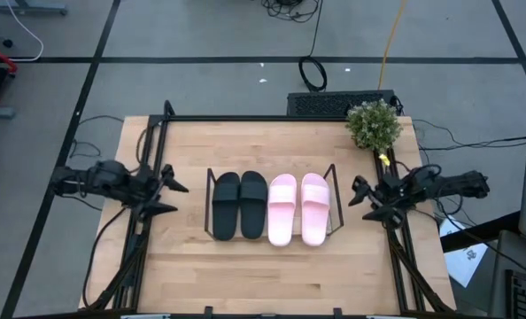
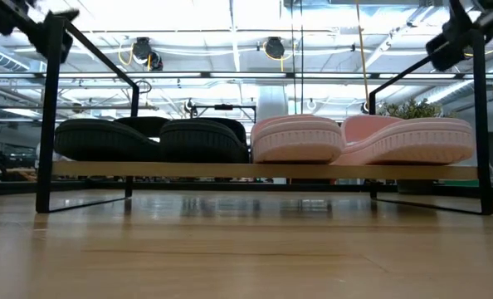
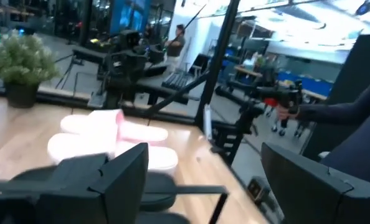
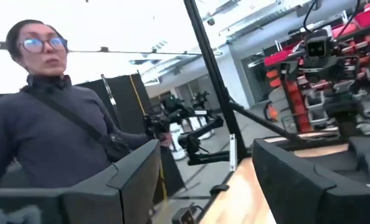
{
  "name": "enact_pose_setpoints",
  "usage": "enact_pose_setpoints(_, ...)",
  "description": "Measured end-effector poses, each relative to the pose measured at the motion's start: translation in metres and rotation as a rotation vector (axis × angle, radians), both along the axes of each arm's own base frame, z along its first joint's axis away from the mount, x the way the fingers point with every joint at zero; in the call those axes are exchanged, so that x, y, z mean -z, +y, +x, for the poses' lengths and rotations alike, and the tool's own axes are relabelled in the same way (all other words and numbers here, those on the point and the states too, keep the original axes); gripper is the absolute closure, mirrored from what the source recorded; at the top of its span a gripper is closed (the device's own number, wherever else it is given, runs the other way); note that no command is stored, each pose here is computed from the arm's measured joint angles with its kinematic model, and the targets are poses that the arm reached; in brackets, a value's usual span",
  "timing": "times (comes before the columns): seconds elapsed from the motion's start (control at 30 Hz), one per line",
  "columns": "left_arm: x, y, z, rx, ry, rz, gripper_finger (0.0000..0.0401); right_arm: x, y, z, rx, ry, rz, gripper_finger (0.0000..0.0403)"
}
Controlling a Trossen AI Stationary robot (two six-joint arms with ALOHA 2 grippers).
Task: Pick and place slides into the shelf
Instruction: Return to Home Position
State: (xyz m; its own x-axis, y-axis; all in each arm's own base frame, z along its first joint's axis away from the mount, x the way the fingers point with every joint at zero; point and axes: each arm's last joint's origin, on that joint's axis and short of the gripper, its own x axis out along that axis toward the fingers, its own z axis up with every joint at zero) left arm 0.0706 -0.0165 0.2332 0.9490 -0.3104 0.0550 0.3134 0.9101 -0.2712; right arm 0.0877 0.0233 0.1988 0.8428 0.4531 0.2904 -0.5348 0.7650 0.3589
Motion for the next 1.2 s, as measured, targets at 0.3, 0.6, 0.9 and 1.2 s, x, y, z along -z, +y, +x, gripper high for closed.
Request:
enact_pose_setpoints(0.3,0.025,0.004,0.003,-0.14,0.199,0.046,0.0093,-0.001,-0.001,0.0,0.058,-0.077,-0.074,0.0156)
enact_pose_setpoints(0.6,0.033,0.005,0.002,-0.17,0.276,0.066,0.0093,0.007,-0.005,0.004,0.141,0.013,-0.083,0.0156)
enact_pose_setpoints(0.9,0.035,0.005,0.002,-0.179,0.301,0.036,0.0093,0.007,-0.007,0.004,0.165,0.012,-0.083,0.0156)
enact_pose_setpoints(1.2,0.03,0.006,0.003,-0.22,0.234,0.056,0.0093,0.007,-0.007,0.004,0.164,0.011,-0.083,0.0156)
